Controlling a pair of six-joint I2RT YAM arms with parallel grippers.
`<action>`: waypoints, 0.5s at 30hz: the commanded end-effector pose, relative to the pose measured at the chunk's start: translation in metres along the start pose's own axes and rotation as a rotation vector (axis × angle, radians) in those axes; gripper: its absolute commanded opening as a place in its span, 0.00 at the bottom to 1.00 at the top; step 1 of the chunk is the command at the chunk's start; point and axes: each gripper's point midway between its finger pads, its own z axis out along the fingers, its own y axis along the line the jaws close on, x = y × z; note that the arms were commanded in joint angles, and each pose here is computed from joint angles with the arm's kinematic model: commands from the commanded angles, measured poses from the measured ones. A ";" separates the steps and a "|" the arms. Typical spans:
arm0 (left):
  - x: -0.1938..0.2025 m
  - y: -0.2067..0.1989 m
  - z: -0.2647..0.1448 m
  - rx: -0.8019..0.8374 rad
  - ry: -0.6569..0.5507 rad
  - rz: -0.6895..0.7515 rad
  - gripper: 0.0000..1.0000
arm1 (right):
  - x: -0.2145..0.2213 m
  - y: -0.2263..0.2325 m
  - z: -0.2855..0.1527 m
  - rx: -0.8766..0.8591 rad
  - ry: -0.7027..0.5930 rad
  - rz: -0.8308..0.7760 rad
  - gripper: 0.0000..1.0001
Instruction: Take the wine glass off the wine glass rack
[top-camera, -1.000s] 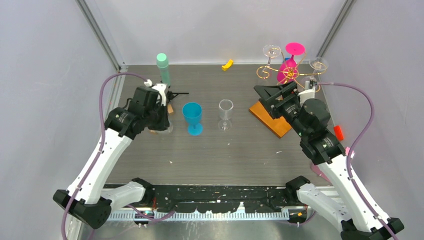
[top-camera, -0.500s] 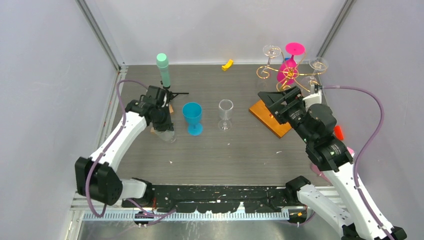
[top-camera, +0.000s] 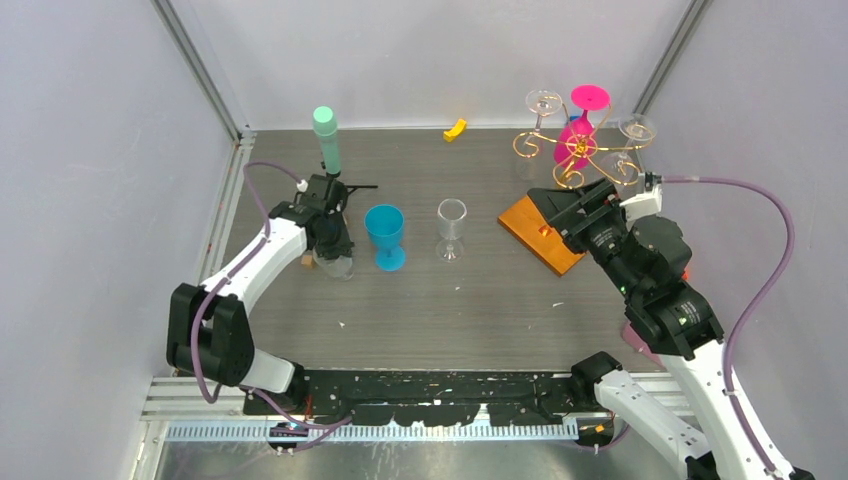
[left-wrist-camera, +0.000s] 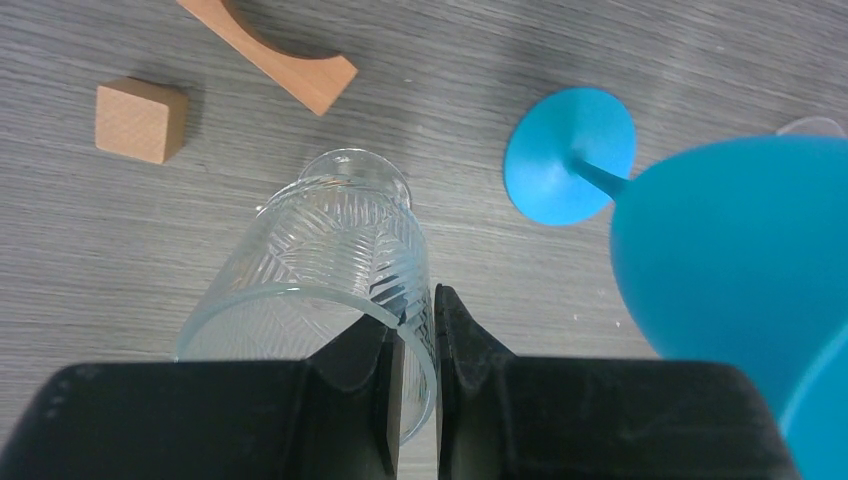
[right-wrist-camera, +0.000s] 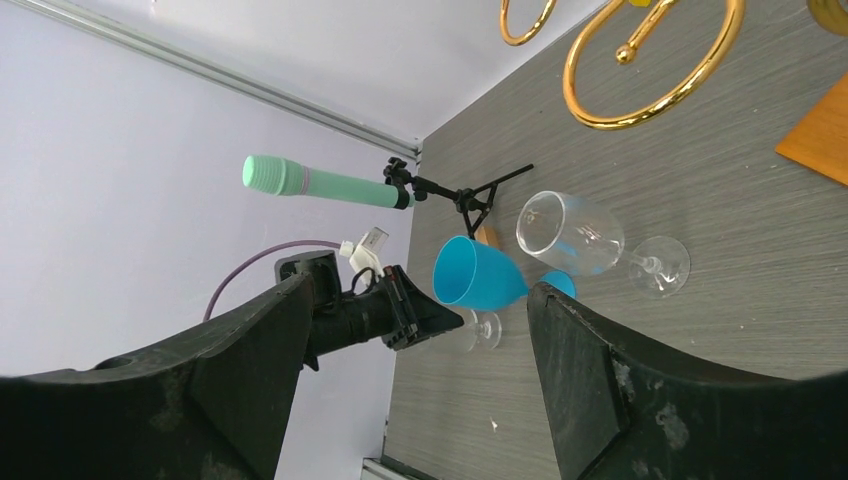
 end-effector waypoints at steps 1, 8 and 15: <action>-0.029 0.003 0.007 -0.033 -0.132 -0.031 0.00 | -0.016 0.019 -0.006 -0.041 -0.043 -0.019 0.83; -0.039 0.003 0.017 -0.063 -0.147 -0.010 0.11 | -0.013 0.018 0.000 -0.023 -0.018 -0.028 0.83; -0.046 0.004 0.008 -0.098 -0.118 0.027 0.46 | -0.013 0.026 0.002 -0.017 0.017 -0.063 0.83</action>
